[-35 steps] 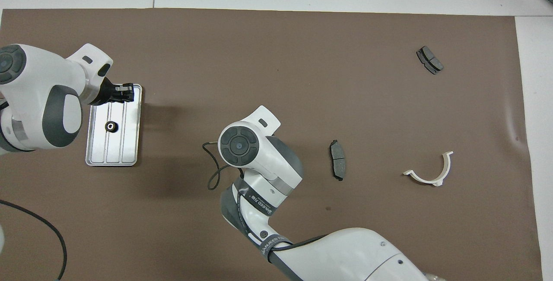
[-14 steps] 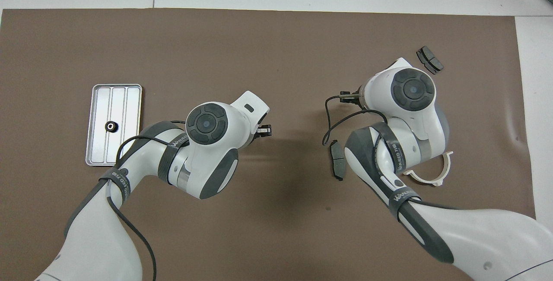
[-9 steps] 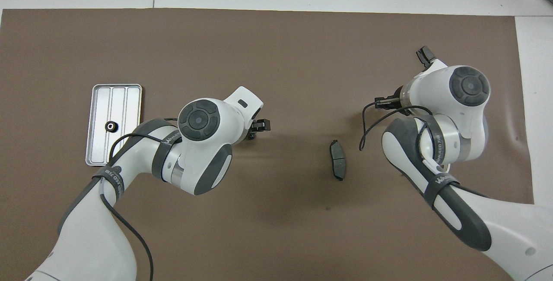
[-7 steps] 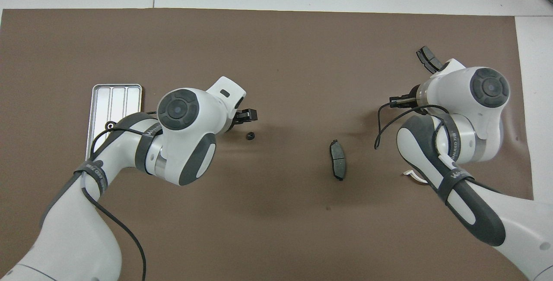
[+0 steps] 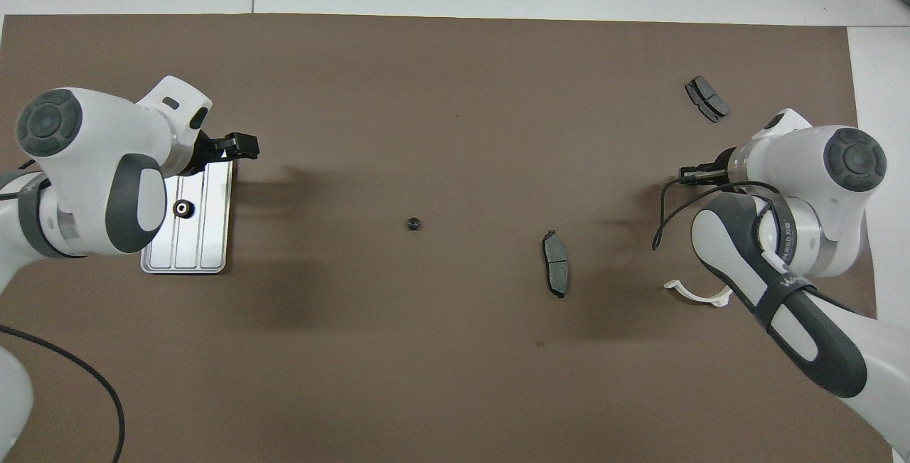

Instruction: Place bearing gear from tray to pile

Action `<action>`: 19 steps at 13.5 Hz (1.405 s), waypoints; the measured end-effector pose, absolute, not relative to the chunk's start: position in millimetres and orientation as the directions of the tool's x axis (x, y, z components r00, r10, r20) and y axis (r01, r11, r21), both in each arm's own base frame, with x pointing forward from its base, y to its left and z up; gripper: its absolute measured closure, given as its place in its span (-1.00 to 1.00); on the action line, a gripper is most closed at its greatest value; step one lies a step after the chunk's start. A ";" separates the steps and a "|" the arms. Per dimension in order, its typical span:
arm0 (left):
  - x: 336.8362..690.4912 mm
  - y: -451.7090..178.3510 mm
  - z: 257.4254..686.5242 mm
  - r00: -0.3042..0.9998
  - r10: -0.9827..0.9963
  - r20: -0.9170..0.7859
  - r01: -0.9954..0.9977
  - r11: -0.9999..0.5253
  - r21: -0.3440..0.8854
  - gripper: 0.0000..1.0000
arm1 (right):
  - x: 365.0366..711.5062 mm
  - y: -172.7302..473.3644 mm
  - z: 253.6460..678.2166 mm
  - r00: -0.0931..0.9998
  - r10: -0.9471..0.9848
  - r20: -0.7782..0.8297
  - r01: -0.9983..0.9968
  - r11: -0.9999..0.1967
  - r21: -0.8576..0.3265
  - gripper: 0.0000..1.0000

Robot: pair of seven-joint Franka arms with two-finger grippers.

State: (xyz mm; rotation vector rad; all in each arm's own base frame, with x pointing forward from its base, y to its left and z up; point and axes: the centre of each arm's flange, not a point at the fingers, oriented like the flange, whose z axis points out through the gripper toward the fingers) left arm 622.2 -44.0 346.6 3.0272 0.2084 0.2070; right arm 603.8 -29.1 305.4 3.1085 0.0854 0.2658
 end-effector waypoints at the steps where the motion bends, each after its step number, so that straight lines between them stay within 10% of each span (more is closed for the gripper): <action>1: 621.5 -25.2 345.0 0.984 0.134 0.115 0.122 -0.987 0.102 -0.96 | 604.9 -25.1 308.9 0.983 0.049 0.176 0.046 -0.999 0.021 -0.32; 4: 614.4 -5.3 339.4 0.991 0.124 0.057 0.118 -0.989 0.092 -0.77 | 606.5 13.5 334.1 0.976 0.036 0.213 0.036 -0.999 0.003 -0.98; 19: 576.9 20.6 306.8 0.995 0.096 -0.030 0.097 -0.993 0.065 -0.21 | 547.5 383.1 356.7 0.980 -0.040 0.196 -0.012 -0.990 -0.139 -1.00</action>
